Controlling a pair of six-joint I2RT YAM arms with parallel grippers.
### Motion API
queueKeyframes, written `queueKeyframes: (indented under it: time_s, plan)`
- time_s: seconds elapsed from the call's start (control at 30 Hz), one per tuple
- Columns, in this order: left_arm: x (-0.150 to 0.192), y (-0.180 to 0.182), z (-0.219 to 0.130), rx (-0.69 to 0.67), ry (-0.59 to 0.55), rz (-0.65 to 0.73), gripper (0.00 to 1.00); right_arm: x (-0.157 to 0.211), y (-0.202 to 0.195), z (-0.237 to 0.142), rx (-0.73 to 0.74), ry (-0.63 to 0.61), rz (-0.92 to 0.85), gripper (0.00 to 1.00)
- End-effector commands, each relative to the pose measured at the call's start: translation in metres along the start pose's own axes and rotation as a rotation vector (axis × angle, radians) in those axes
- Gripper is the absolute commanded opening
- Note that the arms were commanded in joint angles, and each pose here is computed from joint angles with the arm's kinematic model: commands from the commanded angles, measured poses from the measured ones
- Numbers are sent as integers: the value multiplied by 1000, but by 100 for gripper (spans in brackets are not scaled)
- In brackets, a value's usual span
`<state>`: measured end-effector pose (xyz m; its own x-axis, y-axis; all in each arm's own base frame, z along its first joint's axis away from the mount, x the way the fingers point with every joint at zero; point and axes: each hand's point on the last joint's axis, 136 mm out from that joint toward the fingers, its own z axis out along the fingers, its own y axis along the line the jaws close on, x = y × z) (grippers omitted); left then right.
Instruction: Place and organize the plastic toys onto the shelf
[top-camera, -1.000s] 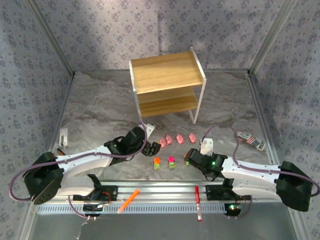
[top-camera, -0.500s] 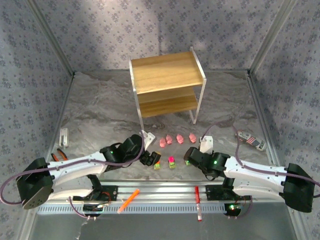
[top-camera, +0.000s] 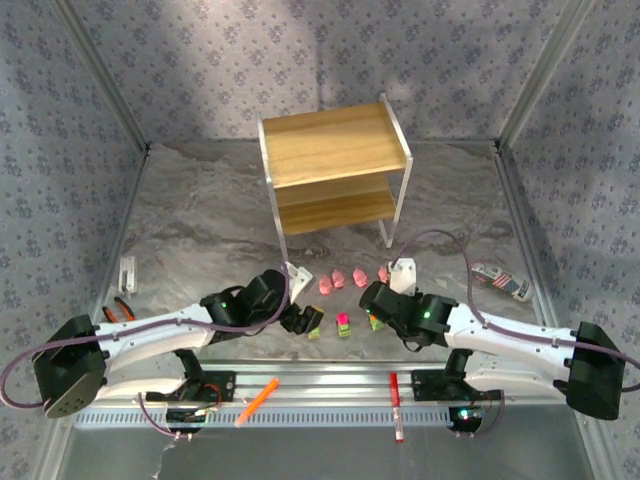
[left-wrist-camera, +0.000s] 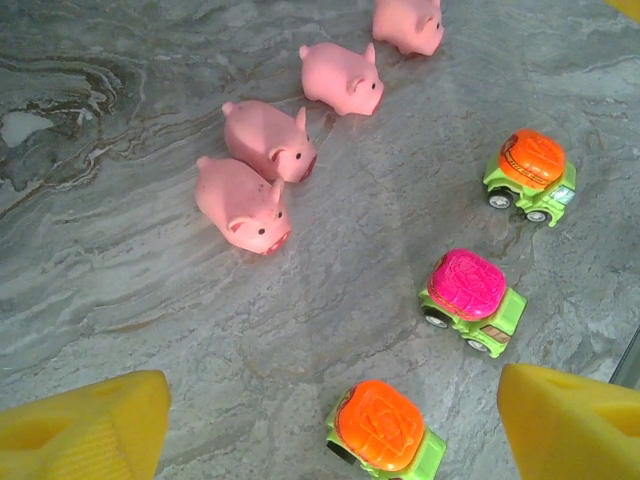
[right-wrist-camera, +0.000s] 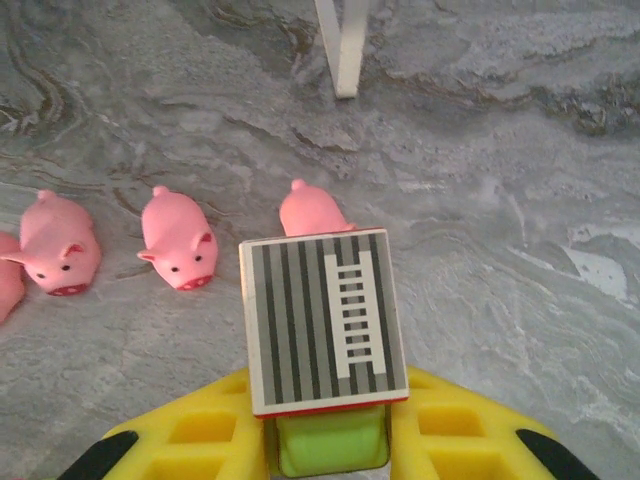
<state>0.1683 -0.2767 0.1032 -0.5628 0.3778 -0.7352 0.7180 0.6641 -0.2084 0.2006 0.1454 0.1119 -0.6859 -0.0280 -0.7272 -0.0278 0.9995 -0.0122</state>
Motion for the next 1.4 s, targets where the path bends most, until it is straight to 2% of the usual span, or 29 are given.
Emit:
queueKeyframes:
  time_s: [0.0, 0.37, 0.7, 1.37]
  plan:
    - [-9, -1, -9, -7, -49, 19, 85, -22, 8, -7, -9, -46, -36, 20]
    - [-13, 4, -17, -30, -85, 23, 85, -83, 40, -16, -55, -112, -108, 20]
    - [-14, 7, -22, -39, -102, 21, 85, -125, 55, -3, -87, -135, -133, 19]
    - [-13, 8, -22, -44, -102, 23, 84, -168, 42, 22, -103, -141, -86, 19]
